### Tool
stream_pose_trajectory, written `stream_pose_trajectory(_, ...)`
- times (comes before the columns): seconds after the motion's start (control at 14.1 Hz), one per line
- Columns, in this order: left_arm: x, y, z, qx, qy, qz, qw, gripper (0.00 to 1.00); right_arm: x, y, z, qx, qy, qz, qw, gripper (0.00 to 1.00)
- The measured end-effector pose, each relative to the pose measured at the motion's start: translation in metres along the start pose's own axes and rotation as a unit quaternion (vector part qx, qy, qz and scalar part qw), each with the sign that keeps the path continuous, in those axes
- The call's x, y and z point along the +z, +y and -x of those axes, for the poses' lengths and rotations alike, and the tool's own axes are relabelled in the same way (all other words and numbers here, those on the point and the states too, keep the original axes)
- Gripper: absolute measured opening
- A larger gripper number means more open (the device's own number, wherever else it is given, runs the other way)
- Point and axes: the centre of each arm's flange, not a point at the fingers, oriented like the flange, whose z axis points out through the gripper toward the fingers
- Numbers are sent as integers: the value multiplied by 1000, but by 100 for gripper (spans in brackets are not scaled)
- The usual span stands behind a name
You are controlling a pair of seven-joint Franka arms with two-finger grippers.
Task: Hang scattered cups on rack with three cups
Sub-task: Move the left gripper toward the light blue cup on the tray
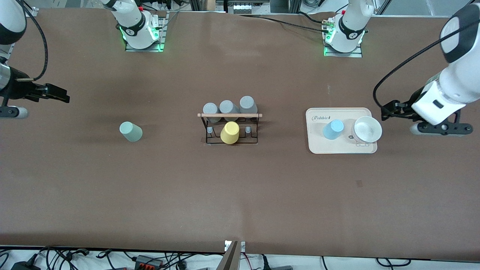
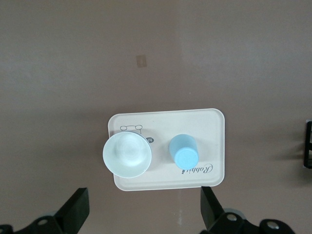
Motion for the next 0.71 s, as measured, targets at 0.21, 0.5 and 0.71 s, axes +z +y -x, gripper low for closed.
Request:
stream_pose_trajectory(0.21, 28, 0, -11, 0, -23, 0, 1000, 100, 21, -5, 6, -4, 6, 1, 1000, 100)
stream_pose_trajectory(0.5, 74, -2, -28, -2, -59, 1, 998, 100, 21, -8, 14, -10, 6, 11, 1000, 100)
stream_pose_trajectory(0.71, 99, 2, -34, -1, -79, 9, 997, 100, 35, -10, 11, -15, -7, 22, 1000, 100)
